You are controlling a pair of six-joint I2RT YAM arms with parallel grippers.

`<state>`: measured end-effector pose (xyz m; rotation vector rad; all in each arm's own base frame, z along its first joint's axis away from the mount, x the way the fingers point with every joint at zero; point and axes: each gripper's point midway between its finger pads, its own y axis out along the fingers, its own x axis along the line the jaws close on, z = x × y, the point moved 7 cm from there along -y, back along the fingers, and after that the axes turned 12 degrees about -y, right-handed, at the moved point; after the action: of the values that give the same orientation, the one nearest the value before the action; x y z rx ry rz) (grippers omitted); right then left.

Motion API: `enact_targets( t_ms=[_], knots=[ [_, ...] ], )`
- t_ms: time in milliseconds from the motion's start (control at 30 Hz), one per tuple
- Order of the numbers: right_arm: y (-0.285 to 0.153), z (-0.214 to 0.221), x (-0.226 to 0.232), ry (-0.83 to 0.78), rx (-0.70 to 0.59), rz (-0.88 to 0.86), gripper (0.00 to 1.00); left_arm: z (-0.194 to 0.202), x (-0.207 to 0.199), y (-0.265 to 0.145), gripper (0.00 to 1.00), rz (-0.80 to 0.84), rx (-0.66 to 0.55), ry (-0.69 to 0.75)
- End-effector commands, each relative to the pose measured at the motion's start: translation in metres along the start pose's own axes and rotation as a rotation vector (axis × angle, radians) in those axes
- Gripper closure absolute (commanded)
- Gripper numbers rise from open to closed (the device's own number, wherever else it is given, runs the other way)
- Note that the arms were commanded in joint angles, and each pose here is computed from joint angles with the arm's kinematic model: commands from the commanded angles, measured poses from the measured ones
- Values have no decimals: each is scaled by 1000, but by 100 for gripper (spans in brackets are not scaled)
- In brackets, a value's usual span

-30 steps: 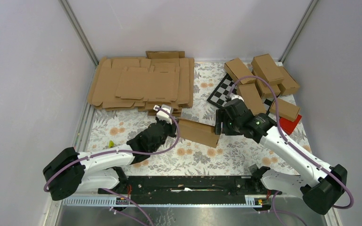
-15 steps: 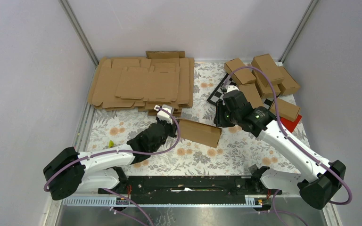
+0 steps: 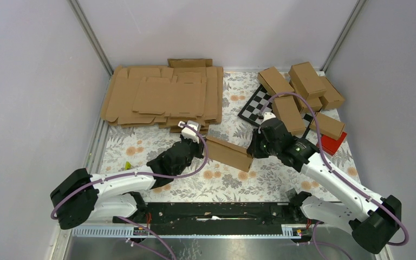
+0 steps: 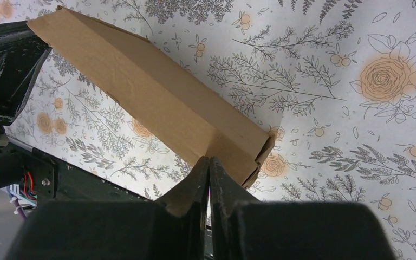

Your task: Fold the paper box

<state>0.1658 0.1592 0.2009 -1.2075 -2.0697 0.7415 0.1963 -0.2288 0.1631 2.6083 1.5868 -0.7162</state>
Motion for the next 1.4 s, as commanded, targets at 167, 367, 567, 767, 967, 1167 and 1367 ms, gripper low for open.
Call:
enact_targets(
  t_ms=[167, 367, 567, 767, 967, 1167, 1367],
  knots=[
    [-11, -4, 3, -58, 44, -3, 80, 17, 2, -2, 100, 2, 96, 51],
    [-18, -27, 11, -127, 68, -18, 60, 17, 1, -3, 100, 4, 115, 55],
    [-6, -35, 21, -116, 60, -84, 60, 16, 0, -3, 100, 3, 127, 61],
    [14, -11, 17, -103, 134, -100, 62, 14, -3, -2, 100, 3, 138, 62],
    [23, 10, 6, -111, 180, -60, 68, 14, -5, -1, 94, -4, 149, 52],
    [27, 16, 1, -115, 198, -34, 70, 7, -8, -3, 77, -26, 167, 33],
    [28, 17, 0, -118, 200, -27, 72, -13, -9, -20, 62, -103, 203, -28]
  ],
)
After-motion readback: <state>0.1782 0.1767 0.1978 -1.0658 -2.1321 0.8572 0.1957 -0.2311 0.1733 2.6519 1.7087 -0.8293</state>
